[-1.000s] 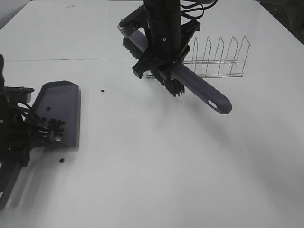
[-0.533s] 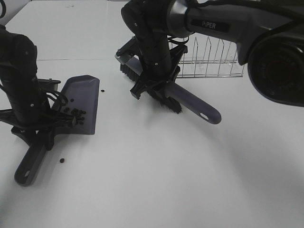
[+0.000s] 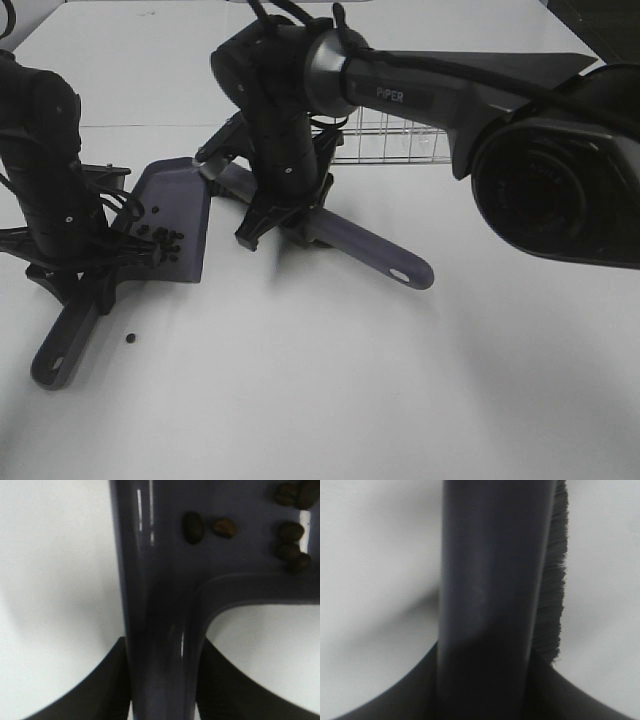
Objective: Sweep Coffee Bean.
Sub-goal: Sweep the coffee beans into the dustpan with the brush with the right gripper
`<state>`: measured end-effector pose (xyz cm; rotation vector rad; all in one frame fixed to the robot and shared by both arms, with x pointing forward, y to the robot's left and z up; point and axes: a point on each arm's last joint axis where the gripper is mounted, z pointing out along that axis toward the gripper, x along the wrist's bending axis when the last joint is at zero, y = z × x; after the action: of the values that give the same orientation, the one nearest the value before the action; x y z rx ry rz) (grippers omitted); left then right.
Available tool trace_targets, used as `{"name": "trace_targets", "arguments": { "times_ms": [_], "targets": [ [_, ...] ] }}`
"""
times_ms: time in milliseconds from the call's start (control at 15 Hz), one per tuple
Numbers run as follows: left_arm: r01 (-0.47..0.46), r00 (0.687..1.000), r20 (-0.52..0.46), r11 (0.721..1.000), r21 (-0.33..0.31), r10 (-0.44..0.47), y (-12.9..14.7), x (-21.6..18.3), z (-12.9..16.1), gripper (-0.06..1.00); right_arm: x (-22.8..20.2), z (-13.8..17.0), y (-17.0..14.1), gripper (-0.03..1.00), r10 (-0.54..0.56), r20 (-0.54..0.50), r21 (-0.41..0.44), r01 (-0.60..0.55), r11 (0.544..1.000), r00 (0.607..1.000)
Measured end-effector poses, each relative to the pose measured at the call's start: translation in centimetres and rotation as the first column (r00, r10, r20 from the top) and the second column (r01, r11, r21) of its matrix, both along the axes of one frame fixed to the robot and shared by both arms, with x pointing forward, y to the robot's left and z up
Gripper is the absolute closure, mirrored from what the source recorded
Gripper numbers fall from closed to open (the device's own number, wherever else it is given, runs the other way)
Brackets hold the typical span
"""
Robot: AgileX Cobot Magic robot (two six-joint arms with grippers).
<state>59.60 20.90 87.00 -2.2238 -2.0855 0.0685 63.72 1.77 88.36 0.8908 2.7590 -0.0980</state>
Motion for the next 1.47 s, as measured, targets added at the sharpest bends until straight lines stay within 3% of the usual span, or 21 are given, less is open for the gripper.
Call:
{"name": "trace_targets", "arguments": {
  "times_ms": [200, 333, 400, 467, 667, 1067, 1267, 1467],
  "targets": [
    [0.000, 1.000, 0.000, 1.000, 0.000, 0.000, 0.0, 0.0, 0.0, 0.60, -3.1, 0.3, 3.7, 0.66, 0.104, -0.016, 0.032, -0.103, 0.994, 0.994],
    [0.000, 1.000, 0.000, 1.000, 0.000, 0.000, 0.0, 0.0, 0.0, 0.60, -3.5, 1.8, 5.2, 0.66, 0.087, 0.026, 0.082, -0.088, 0.993, 0.996],
    [0.002, 1.000, 0.000, 1.000, -0.001, -0.002, 0.0, 0.0, 0.0, 0.60, -2.8, 3.6, 5.2, 0.66, 0.053, 0.108, 0.083, -0.062, 0.995, 0.993],
    [0.002, 1.000, 0.000, 1.000, -0.001, -0.002, 0.0, 0.0, 0.0, 0.60, -2.6, 4.0, 5.0, 0.66, 0.048, 0.125, 0.079, -0.059, 0.995, 0.991],
    [0.004, 1.000, 0.001, 1.000, 0.001, -0.004, 0.0, 0.0, 0.0, 0.60, -0.3, 6.9, 2.3, 0.66, -0.055, 0.179, 0.117, 0.034, 0.993, 0.982],
    [0.030, 1.000, 0.005, 0.999, 0.028, -0.030, 0.3, -0.2, 1.0, 0.60, 2.0, 10.7, -4.9, 0.66, -0.253, 0.133, 0.188, 0.226, 0.956, 0.958],
    [0.027, 1.000, -0.016, 0.999, 0.043, -0.027, 0.5, -0.4, 1.0, 0.60, 0.9, 10.1, -7.8, 0.66, -0.299, 0.065, 0.133, 0.288, 0.948, 0.952],
    [0.019, 1.000, -0.011, 0.998, 0.054, -0.019, 0.7, -0.8, 1.8, 0.60, -0.2, 9.1, -8.3, 0.66, -0.315, 0.008, 0.104, 0.313, 0.944, 0.949]
  ]
}}
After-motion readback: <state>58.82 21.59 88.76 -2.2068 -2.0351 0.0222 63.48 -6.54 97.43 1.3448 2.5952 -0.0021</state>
